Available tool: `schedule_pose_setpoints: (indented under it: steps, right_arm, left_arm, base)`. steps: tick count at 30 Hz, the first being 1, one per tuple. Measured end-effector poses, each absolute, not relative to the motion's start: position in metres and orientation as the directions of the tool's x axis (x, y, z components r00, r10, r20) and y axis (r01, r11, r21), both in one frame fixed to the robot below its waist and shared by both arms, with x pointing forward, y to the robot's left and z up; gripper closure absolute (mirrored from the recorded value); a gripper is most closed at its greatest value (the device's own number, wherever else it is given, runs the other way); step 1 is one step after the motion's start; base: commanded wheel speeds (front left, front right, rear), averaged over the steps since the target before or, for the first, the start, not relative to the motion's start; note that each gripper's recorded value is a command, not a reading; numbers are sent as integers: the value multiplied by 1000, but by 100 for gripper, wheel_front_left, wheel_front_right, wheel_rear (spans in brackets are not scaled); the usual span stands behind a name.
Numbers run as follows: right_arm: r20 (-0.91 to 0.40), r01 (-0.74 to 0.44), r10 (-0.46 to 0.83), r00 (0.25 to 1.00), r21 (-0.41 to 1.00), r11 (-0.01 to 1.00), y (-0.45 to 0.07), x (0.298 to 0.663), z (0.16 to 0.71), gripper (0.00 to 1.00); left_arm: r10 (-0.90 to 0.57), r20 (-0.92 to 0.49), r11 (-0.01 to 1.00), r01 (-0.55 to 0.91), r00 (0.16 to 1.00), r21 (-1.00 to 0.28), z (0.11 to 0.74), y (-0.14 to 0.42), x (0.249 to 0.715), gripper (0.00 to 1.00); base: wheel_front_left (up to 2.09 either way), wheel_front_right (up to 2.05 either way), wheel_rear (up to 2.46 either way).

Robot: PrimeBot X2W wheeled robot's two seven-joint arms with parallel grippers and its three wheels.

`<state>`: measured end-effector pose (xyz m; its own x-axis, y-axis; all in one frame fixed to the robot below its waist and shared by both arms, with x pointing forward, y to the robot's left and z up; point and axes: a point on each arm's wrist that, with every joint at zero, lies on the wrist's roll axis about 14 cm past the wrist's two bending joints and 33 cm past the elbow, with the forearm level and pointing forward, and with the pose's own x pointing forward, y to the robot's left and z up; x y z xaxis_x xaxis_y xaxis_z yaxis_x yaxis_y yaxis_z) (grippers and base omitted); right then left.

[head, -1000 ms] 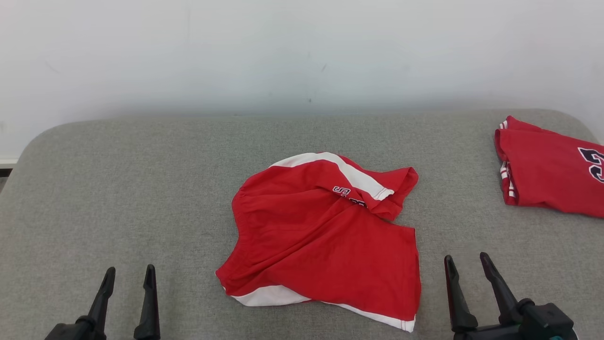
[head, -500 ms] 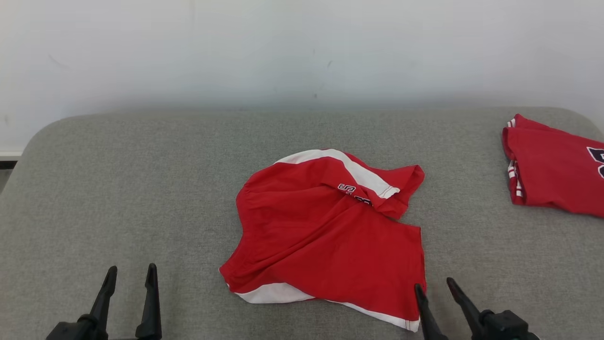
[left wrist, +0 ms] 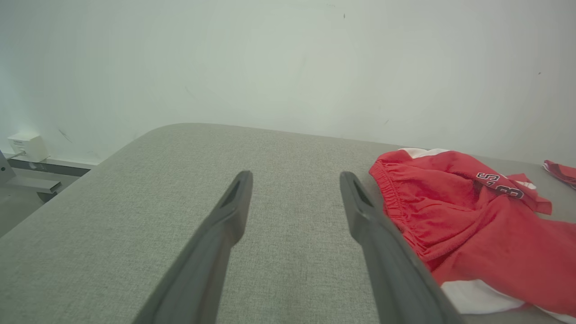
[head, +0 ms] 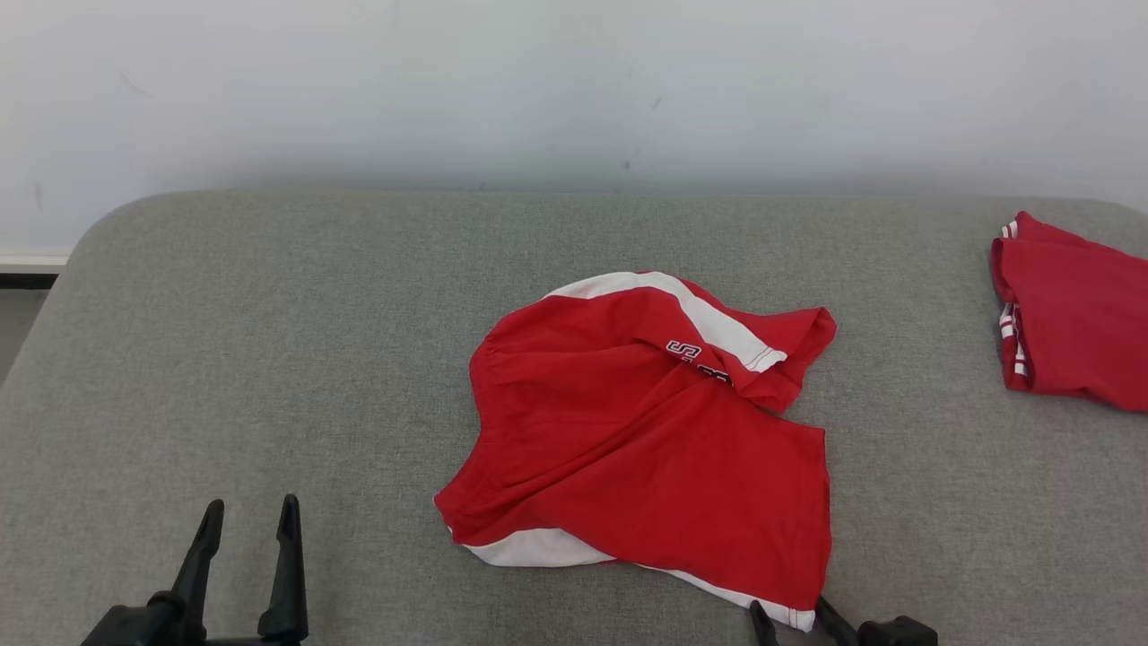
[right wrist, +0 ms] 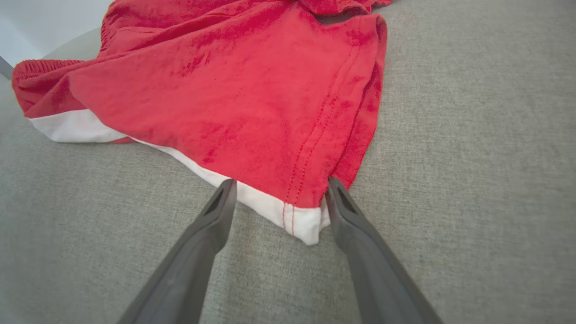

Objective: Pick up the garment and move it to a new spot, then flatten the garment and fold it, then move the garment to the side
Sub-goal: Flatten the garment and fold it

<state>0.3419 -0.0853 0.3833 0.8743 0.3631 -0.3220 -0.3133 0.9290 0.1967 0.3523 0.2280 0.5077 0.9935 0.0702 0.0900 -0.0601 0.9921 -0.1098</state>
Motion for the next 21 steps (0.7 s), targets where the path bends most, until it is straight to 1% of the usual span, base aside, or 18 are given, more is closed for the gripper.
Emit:
schedule_pose_setpoints:
  steps: [2,3,4,5,6,7,14,21]
  right_arm:
    - [-334,-314,368,868,205,927,-83,341,379,0]
    - [-339,-313,369,866,210,926,-82,341,377,10]
    - [-342,-310,369,864,214,926,-82,340,376,51]
    - [-346,-308,369,863,219,926,-81,340,375,72]
    - [-348,-306,369,862,224,925,-80,341,374,72]
    - [-345,-308,371,862,225,925,-79,342,375,100]
    - [-243,-316,365,899,218,923,-80,366,405,100]
    - [-162,-277,305,939,172,945,-111,401,435,100]
  left_arm:
    - [72,89,992,-63,993,-109,507,229,353,0]
    - [73,89,992,-63,993,-109,507,229,353,0]
    - [74,88,992,-64,993,-109,507,229,353,0]
    - [73,87,992,-64,993,-109,507,229,354,0]
    - [73,86,992,-63,994,-108,507,229,354,0]
    - [71,85,992,-62,994,-108,506,229,354,0]
    - [57,87,993,-47,995,-109,507,224,355,0]
    - [49,88,993,-38,995,-113,507,220,354,0]
  base:
    - [0,0,0]
    - [0,0,0]
    - [0,0,0]
    - [0,0,0]
    - [0,0,0]
    - [0,0,0]
    - [0,0,0]
    - [0,0,0]
